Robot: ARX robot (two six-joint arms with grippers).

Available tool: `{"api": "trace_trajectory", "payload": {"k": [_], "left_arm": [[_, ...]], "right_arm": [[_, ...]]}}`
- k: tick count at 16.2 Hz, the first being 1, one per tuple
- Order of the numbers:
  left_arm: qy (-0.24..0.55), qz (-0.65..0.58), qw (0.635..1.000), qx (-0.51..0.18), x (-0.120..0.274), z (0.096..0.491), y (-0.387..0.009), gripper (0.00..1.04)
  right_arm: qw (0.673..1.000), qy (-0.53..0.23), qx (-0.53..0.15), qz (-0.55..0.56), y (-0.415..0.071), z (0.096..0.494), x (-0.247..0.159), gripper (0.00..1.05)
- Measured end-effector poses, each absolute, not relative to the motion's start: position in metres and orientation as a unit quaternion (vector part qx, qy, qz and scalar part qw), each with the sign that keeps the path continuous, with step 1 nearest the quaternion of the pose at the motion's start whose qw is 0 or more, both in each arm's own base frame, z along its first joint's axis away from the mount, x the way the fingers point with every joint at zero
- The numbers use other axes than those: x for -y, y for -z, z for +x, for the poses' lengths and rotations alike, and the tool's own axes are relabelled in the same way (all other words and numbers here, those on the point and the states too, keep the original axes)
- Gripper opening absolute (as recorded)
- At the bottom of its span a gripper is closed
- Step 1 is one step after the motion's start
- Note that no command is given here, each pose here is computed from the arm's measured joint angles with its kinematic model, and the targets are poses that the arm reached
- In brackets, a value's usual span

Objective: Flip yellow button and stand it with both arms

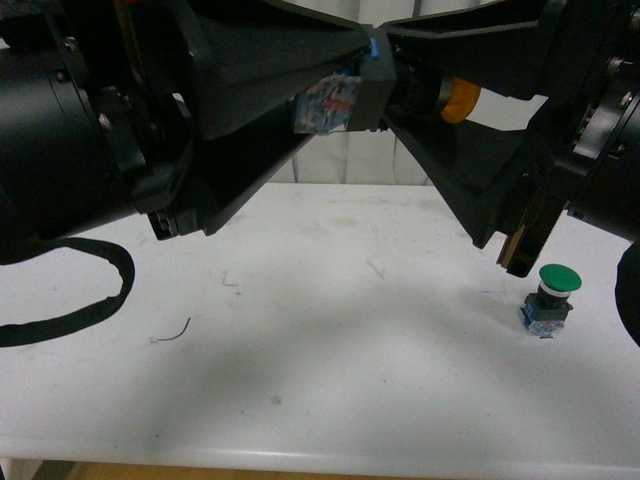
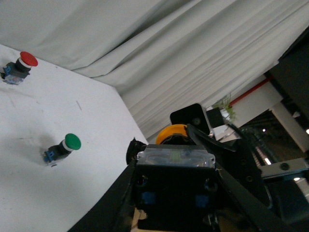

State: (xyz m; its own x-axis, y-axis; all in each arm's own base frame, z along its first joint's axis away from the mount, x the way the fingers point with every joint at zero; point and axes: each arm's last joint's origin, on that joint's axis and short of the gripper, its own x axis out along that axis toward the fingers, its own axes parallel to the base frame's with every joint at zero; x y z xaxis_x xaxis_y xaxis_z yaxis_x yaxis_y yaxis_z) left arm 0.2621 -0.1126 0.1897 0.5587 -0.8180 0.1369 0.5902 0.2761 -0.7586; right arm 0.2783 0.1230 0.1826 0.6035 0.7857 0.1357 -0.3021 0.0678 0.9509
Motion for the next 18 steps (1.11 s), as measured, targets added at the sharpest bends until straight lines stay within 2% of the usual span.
{"api": "trace_trajectory", "payload": {"k": [4, 5, 6, 9, 14, 18], "left_arm": [[0.438, -0.396, 0.798, -0.122, 0.102, 0.264, -0.193, 0.92], [0.434, -0.395, 0.801, -0.117, 0.097, 0.264, -0.195, 1.00], [0.432, -0.394, 0.803, -0.110, 0.092, 0.262, -0.198, 0.97], [0.425, -0.378, 0.819, -0.075, 0.067, 0.253, -0.210, 0.98], [0.368, -0.366, 0.851, -0.076, 0.036, 0.240, -0.209, 0.98], [0.259, -0.266, 0.928, -0.041, 0.002, 0.194, -0.227, 0.98]], "right_arm": [[0.715, -0.385, -0.214, 0.542, -0.178, 0.277, -0.122, 0.34], [0.716, -0.385, -0.214, 0.542, -0.178, 0.277, -0.122, 0.34], [0.716, -0.384, -0.213, 0.542, -0.178, 0.277, -0.122, 0.34], [0.721, -0.376, -0.206, 0.545, -0.178, 0.279, -0.117, 0.34], [0.724, -0.370, -0.201, 0.547, -0.178, 0.281, -0.112, 0.34], [0.727, -0.362, -0.194, 0.550, -0.179, 0.284, -0.107, 0.34]]}}
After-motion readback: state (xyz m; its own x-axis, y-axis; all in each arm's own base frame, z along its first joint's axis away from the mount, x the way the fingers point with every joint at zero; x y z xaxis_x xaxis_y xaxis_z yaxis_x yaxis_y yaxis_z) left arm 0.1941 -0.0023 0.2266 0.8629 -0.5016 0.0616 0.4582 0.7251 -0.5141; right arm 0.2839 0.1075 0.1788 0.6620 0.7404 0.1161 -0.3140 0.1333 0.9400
